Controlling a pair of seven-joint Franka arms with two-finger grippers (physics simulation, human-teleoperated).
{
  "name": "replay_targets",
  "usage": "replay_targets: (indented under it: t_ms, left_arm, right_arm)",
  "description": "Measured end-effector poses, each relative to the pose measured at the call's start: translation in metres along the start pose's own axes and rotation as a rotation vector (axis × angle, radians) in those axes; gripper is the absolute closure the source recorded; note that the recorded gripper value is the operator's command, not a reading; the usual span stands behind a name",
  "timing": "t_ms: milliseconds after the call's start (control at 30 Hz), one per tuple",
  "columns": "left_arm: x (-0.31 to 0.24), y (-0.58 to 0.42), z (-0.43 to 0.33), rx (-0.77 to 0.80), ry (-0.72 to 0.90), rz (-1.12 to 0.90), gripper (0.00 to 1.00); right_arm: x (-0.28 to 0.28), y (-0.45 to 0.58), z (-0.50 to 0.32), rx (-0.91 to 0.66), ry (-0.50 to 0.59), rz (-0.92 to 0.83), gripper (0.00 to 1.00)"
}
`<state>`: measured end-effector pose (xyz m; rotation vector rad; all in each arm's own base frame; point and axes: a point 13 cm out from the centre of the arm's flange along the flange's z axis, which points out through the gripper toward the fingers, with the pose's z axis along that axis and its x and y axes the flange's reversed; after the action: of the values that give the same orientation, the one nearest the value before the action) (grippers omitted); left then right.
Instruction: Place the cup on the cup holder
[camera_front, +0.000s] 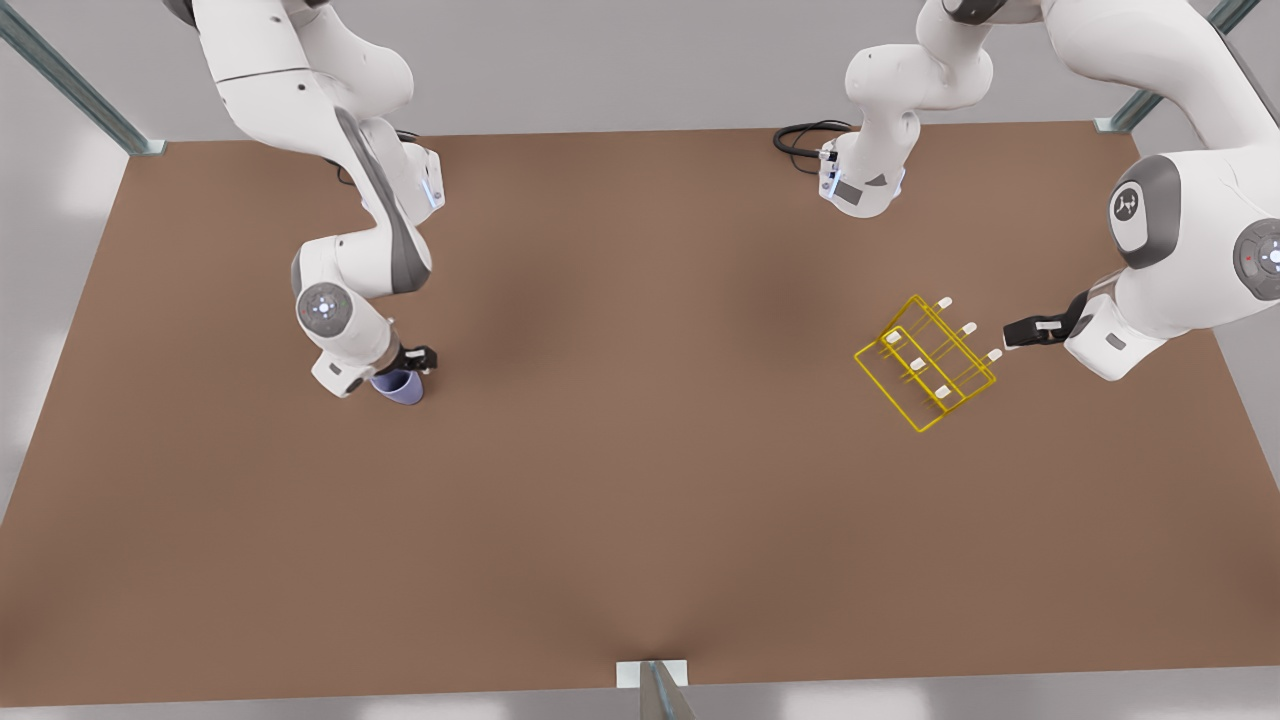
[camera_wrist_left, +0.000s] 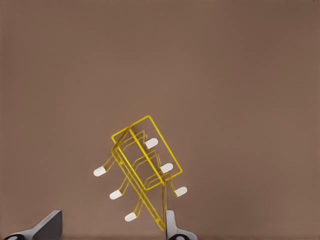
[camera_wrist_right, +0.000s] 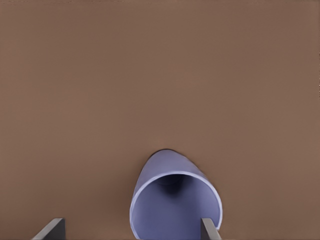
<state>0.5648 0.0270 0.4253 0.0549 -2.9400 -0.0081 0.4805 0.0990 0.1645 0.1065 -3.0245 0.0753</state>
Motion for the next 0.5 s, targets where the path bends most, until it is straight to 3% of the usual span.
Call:
replay_targets:
  t_ms: [133,500]
  left_arm:
    - [0.001,0.0,0.0,0.001,0.001,0.0,0.0]
    - [0.002,-0.001,0.0,0.002,0.005,0.001,0.0]
  right_arm:
    - [-0.016,0.0,-0.003,-0.01,-0.072,0.011,0.0]
    - [-0.001,0.012,0.018,-0.012,-0.081,0.002,0.0]
